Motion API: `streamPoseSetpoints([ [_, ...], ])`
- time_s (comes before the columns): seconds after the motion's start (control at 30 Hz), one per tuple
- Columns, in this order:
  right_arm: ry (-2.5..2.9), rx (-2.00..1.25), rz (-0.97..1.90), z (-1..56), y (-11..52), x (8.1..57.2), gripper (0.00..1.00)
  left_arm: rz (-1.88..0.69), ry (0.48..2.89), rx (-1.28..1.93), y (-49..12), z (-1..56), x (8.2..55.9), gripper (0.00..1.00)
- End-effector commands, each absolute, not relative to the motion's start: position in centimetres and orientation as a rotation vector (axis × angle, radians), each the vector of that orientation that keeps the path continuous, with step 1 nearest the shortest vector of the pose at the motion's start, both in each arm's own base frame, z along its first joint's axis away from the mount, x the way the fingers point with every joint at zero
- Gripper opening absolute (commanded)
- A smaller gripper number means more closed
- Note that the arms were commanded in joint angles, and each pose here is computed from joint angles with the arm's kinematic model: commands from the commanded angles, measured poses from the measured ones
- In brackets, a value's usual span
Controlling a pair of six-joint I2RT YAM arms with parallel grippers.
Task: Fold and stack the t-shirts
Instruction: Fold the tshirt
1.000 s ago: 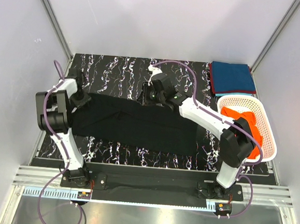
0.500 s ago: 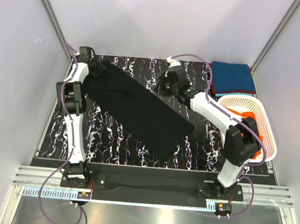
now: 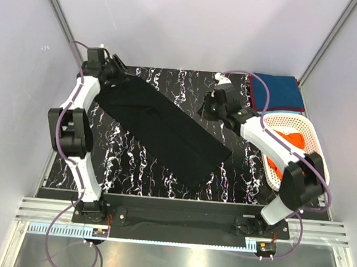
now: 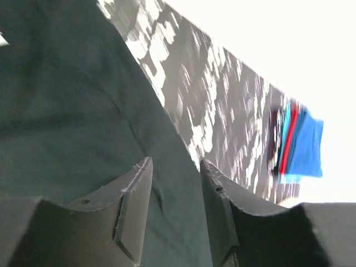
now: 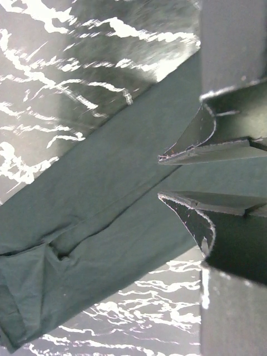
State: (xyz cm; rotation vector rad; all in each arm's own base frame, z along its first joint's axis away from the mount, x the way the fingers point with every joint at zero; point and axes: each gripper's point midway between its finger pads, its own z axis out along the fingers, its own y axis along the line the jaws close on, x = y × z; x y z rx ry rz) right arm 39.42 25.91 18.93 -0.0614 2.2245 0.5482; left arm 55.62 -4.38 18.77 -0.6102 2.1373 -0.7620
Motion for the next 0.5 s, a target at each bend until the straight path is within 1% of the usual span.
streamPoseSetpoints([
  [0.0, 2.205, -0.011, 0.589, 21.2, 23.5, 36.9, 0.33, -0.81, 2.24, -0.423, -10.4, 17.4, 51.3, 0.41],
  [0.03, 2.203, -0.003, 0.581, 21.3, 22.9, 36.6, 0.33, -0.799, 2.285, -0.366, -12.4, 16.4, 49.2, 0.4],
  [0.1, 2.181, 0.002, 0.57, 22.3, 21.7, 35.5, 0.33, -0.796, 2.337, -0.312, -14.7, 15.2, 46.9, 0.38],
  [0.13, 2.187, 0.016, 0.558, 22.0, 20.9, 35.2, 0.33, -0.792, 2.377, -0.26, -16.7, 14.3, 44.9, 0.37],
  [0.2, 2.179, 0.026, 0.543, 22.5, 19.7, 34.4, 0.33, -0.766, 2.422, -0.247, -17.9, 13.3, 42.7, 0.36],
  [0.23, 2.178, 0.023, 0.539, 22.7, 19.4, 34.1, 0.34, -0.754, 2.45, -0.23, -19.1, 12.6, 40.7, 0.36],
  [0.3, 2.18, 0.024, 0.53, 22.9, 18.8, 33.6, 0.34, -0.755, 2.456, -0.181, -20.4, 12.7, 39.0, 0.36],
  [0.47, 2.192, 0.016, 0.533, 22.7, 18.3, 32.9, 0.34, -0.726, 2.576, -0.125, -23.5, 9.5, 34.0, 0.36],
])
